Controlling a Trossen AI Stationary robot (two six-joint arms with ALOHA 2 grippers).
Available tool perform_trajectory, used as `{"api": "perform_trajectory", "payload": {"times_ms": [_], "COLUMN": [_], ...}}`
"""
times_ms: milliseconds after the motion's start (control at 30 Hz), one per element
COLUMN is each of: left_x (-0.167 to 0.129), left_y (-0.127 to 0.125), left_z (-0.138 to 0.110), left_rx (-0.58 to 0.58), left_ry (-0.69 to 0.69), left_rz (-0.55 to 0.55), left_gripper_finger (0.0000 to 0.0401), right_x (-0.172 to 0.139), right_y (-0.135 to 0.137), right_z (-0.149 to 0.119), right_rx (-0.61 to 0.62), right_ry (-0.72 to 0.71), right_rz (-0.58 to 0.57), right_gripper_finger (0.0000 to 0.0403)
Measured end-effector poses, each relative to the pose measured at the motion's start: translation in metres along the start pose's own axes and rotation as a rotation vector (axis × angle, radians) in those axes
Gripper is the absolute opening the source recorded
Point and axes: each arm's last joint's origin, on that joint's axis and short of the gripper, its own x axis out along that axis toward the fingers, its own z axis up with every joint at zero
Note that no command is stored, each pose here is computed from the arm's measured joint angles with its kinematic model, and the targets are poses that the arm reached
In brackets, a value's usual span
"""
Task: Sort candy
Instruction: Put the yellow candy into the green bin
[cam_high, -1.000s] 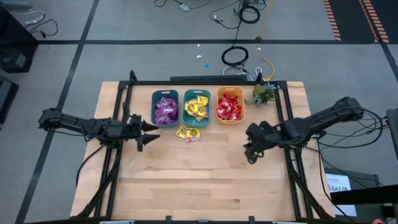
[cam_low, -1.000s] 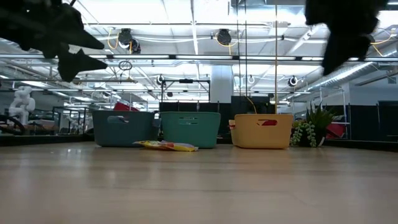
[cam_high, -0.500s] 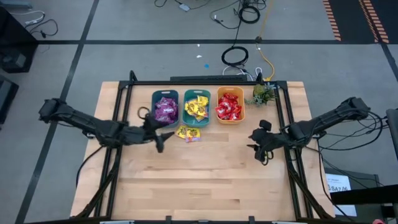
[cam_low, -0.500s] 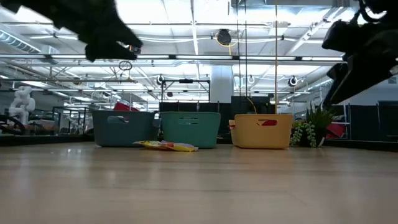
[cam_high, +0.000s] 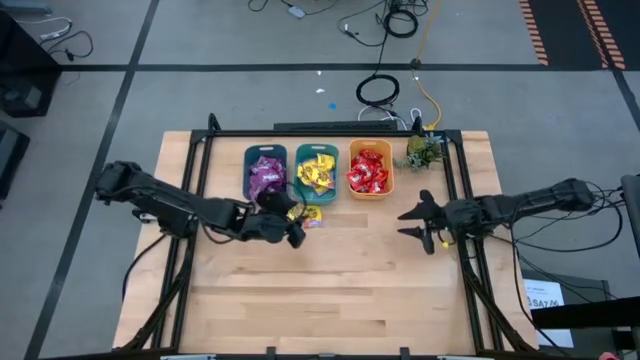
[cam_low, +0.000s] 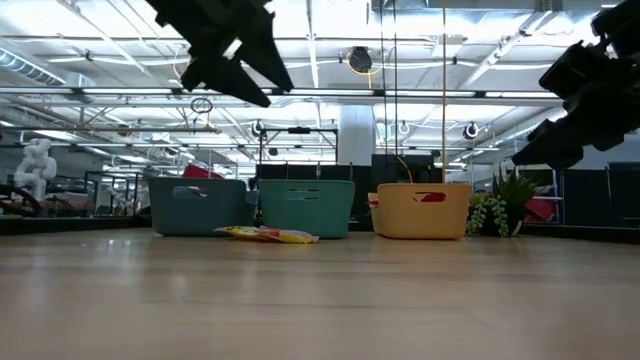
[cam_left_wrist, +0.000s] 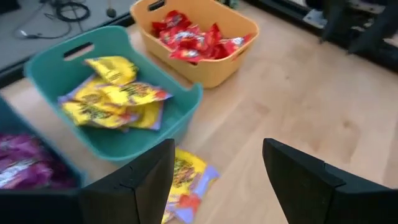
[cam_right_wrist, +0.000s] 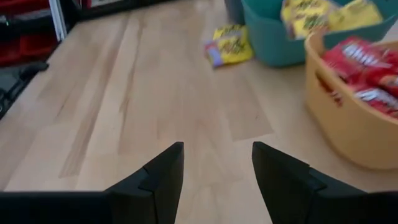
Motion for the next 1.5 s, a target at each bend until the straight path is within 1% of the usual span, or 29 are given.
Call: {"api": "perform_trajectory", "payload": {"times_ms": [133,300,367,467,567,700,833,933,1000,1067,1167,1267,1400,1500], "left_x": [0.006,0.01,0.014,0.024,0.038,0.056,0.077,0.092,0.102,0.114,0.129,0.138,0.137,0.131], "left_y": [-0.005,-0.006,-0.005,-0.003,-0.005,-0.005,0.004,0.012,0.017,0.02,0.021,0.02,0.015,0.012], "left_z": [-0.003,-0.006,-0.01,-0.017,-0.029,-0.042,-0.05,-0.054,-0.056,-0.06,-0.07,-0.08,-0.09,-0.09], "left_rx": [-0.002,-0.107,-0.155,-0.266,-0.314,-0.385,-0.449,-0.476,-0.506,-0.537,-0.541,-0.531,-0.51,-0.498], "left_ry": [0.036,0.076,0.12,0.201,0.241,0.219,0.22,0.23,0.238,0.258,0.28,0.313,0.302,0.298], "left_rz": [-0.024,-0.033,-0.025,-0.01,0.035,0.129,0.219,0.278,0.301,0.296,0.304,0.316,0.334,0.339], "left_gripper_finger": [0.0253,0.0253,0.0253,0.0253,0.0253,0.0253,0.0253,0.0253,0.0253,0.0254,0.0253,0.0253,0.0243,0.0216], "right_x": [-0.007,-0.018,-0.021,-0.024,-0.025,-0.025,-0.025,-0.025,-0.025,-0.025,-0.025,-0.025,-0.025,-0.025], "right_y": [-0.005,-0.006,-0.006,-0.007,-0.007,-0.007,-0.006,-0.005,-0.005,-0.005,-0.005,-0.005,-0.005,-0.005], "right_z": [-0.003,0.003,0.005,0.006,0.006,0.006,0.006,0.006,0.006,0.006,0.006,0.006,0.006,0.006], "right_rx": [-0.002,-0.026,-0.032,-0.036,-0.035,-0.021,-0.004,0.01,0.02,0.026,0.028,0.028,0.028,0.027], "right_ry": [-0.079,-0.202,-0.243,-0.274,-0.282,-0.283,-0.275,-0.267,-0.265,-0.265,-0.265,-0.264,-0.264,-0.264], "right_rz": [-0.004,0.018,0.028,0.034,0.037,0.039,0.07,0.094,0.099,0.099,0.099,0.099,0.099,0.098], "right_gripper_finger": [0.0183,0.0183,0.0183,0.0183,0.0183,0.0183,0.0183,0.0183,0.0183,0.0183,0.0183,0.0183,0.0183,0.0183]}}
